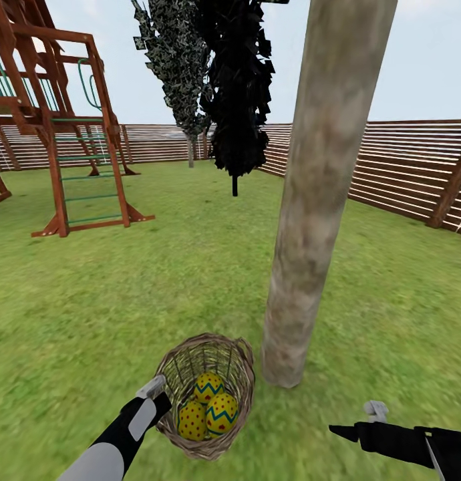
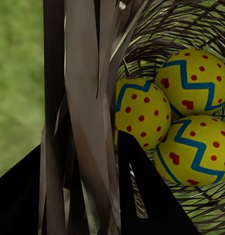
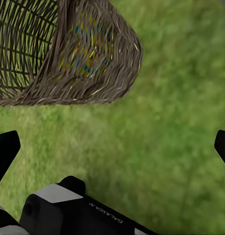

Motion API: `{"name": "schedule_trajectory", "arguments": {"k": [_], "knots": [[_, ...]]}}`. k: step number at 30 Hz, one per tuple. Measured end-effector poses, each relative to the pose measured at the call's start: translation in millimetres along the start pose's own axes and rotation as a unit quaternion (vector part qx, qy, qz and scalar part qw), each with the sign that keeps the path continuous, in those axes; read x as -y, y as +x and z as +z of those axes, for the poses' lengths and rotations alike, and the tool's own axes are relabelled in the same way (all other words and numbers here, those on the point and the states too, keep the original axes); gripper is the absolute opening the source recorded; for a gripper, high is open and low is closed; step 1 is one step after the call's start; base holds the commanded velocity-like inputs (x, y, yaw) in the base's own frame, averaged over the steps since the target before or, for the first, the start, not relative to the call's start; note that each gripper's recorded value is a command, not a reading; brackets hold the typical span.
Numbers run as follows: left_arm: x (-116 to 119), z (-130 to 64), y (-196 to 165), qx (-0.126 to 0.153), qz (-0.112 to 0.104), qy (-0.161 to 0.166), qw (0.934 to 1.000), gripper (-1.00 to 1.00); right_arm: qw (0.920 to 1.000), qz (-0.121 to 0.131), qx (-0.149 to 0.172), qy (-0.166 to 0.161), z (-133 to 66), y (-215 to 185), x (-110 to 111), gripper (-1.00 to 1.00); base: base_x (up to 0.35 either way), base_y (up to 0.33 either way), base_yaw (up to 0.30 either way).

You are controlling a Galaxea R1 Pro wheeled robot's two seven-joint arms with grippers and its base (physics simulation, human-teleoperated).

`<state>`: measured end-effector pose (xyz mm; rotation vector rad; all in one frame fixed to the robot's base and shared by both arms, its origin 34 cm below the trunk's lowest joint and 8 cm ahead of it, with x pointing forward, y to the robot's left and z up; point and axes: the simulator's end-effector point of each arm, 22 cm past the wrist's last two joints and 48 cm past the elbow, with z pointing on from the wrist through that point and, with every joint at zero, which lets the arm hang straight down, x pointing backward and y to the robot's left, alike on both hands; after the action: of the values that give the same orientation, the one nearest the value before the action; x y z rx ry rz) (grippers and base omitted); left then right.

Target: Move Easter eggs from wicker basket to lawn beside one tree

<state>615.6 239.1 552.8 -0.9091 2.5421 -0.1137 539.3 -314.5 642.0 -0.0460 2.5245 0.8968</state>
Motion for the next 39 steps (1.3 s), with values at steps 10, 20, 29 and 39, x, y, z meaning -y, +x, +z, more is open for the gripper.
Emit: {"name": "schedule_trajectory", "arguments": {"k": [10,20,29,39], "knots": [[-4.6,15.4,7.5,0.0,0.0,0.0,1.0,-1.0,0.9991,0.001,0.001,-0.042,11.4,9.1,-8.4,1.0,0.0,0.0,0.0],[-8.8,31.2,16.7,-0.001,0.0,0.001,1.0,-1.0,0.999,0.01,-0.008,-0.042,28.1,27.5,3.2,1.0,0.0,0.0,0.0],[-13.1,45.9,26.7,-0.003,0.0,0.001,1.0,-1.0,0.998,0.033,-0.024,-0.047,45.0,56.4,14.8,1.0,0.0,0.0,0.0],[-17.7,61.8,34.0,-0.002,0.001,0.002,1.0,-1.0,0.998,0.033,-0.024,-0.048,57.4,66.7,25.5,1.0,0.0,0.0,0.0]]}}
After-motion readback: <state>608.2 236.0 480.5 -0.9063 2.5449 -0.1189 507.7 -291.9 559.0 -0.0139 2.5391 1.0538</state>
